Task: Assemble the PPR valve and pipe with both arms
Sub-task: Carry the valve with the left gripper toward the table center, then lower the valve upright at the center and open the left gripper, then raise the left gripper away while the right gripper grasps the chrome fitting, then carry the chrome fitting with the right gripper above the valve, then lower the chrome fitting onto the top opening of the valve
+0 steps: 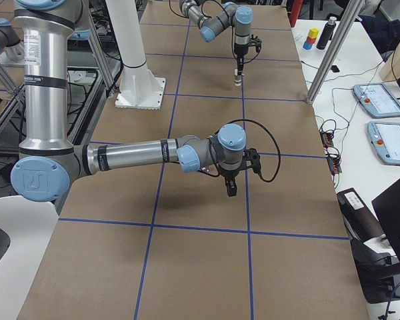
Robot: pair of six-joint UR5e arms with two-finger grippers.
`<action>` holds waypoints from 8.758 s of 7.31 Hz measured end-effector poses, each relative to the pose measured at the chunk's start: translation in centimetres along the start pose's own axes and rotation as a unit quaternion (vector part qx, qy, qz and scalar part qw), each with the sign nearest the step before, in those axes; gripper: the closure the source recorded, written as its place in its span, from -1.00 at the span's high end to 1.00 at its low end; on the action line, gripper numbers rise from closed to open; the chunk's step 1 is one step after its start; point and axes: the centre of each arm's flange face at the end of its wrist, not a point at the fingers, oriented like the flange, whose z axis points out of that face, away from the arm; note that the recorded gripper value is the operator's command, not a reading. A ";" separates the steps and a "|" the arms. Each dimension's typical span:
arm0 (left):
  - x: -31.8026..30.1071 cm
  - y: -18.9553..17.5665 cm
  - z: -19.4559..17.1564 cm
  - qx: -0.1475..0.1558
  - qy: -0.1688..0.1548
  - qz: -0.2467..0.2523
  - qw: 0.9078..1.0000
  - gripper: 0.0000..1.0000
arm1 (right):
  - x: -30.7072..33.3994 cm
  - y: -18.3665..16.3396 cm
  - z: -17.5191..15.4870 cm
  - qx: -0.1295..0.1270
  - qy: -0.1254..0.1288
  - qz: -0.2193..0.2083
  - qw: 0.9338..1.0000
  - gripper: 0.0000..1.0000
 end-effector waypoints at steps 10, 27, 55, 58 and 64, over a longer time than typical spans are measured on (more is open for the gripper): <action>2.9 2.0 3.9 -0.024 -0.009 -0.008 1.000 -1.00 | 0.0 0.0 0.4 -0.004 0.000 0.001 1.000 0.98; -16.6 8.8 -4.9 0.012 0.049 0.055 0.997 0.77 | -17.2 5.1 10.4 -0.003 -0.005 -0.011 1.000 0.84; -36.9 11.5 -4.7 0.000 -0.026 0.097 0.995 0.98 | -62.8 -19.4 5.6 -0.015 -0.022 0.223 0.975 -1.00; -37.1 11.6 -4.8 0.001 -0.027 0.096 0.995 0.98 | -64.0 -19.1 6.6 -0.014 -0.013 0.221 0.975 -1.00; -37.2 11.5 -4.7 0.000 -0.028 0.094 0.995 0.98 | -63.7 -19.1 7.6 -0.017 -0.005 0.224 0.974 -1.00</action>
